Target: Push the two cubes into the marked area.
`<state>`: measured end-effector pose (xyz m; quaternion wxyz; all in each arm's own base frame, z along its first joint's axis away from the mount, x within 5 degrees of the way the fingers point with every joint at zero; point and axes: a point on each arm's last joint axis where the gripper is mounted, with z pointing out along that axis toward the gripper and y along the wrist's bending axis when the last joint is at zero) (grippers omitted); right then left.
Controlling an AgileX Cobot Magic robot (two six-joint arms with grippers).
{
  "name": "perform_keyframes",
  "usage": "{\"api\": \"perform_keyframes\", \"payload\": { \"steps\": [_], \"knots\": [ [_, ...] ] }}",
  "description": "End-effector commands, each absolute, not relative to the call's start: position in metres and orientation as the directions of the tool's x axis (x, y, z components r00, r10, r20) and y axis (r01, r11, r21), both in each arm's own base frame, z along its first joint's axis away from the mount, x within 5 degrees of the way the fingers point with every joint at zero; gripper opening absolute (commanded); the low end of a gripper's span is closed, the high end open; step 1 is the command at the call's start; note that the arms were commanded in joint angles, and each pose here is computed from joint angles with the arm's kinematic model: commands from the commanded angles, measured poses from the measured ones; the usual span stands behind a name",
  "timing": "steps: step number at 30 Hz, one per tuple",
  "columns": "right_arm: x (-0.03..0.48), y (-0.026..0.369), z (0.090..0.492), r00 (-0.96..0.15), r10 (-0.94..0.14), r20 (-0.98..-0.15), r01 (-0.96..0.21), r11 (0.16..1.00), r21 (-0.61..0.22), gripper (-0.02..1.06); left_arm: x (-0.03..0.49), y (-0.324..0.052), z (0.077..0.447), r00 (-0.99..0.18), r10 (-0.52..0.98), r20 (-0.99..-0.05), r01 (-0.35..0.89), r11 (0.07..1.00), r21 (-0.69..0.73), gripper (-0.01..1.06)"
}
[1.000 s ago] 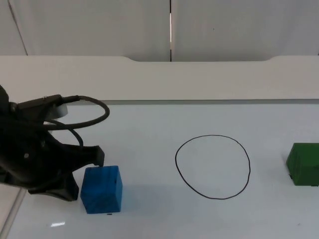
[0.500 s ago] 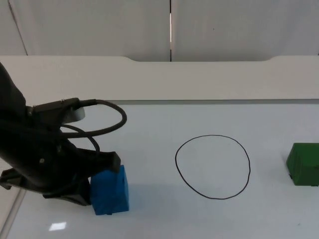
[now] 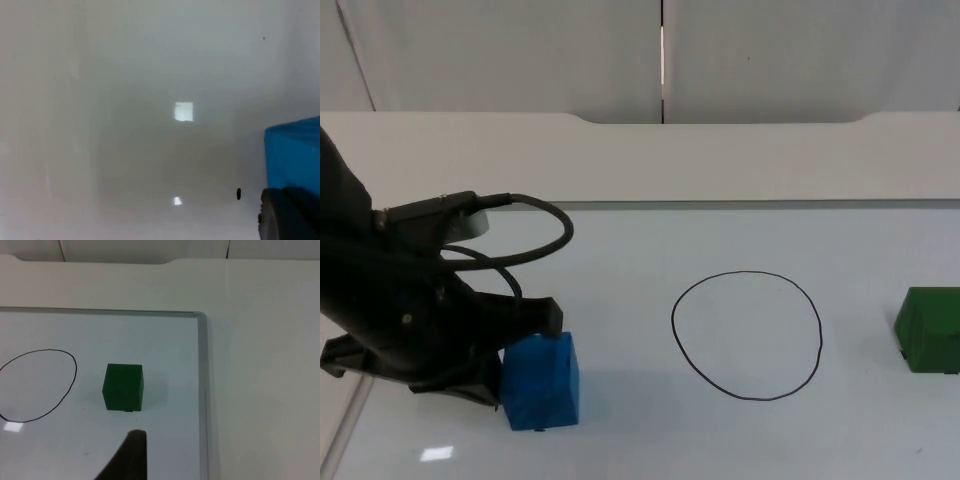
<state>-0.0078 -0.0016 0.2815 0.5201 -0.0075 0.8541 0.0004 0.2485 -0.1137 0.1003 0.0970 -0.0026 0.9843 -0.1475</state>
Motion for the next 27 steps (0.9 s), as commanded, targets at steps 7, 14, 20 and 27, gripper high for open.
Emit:
{"api": "perform_keyframes", "payload": {
  "steps": [7,14,20,27],
  "knots": [
    [-0.007,-0.002,0.280,-0.457,-0.011,-0.890,-0.006,1.000,-0.010,1.05,0.244,-0.132,0.101,-0.972,0.008,-0.235,0.077,0.955,-0.285,0.00],
    [-0.007,-0.002,0.280,-0.457,-0.011,-0.890,-0.006,1.000,-0.010,1.05,0.245,-0.132,0.101,-0.968,0.005,-0.249,0.078,0.956,-0.282,0.00],
    [-0.007,-0.002,0.280,-0.457,-0.011,-0.890,-0.006,1.000,-0.010,1.05,0.244,-0.133,0.101,-0.974,-0.012,-0.228,0.058,0.953,-0.297,0.00],
    [-0.007,-0.002,0.280,-0.457,-0.011,-0.890,-0.006,1.000,-0.010,1.05,0.237,-0.135,0.100,-0.986,0.015,-0.164,0.067,0.947,-0.315,0.00]
  ]
}}
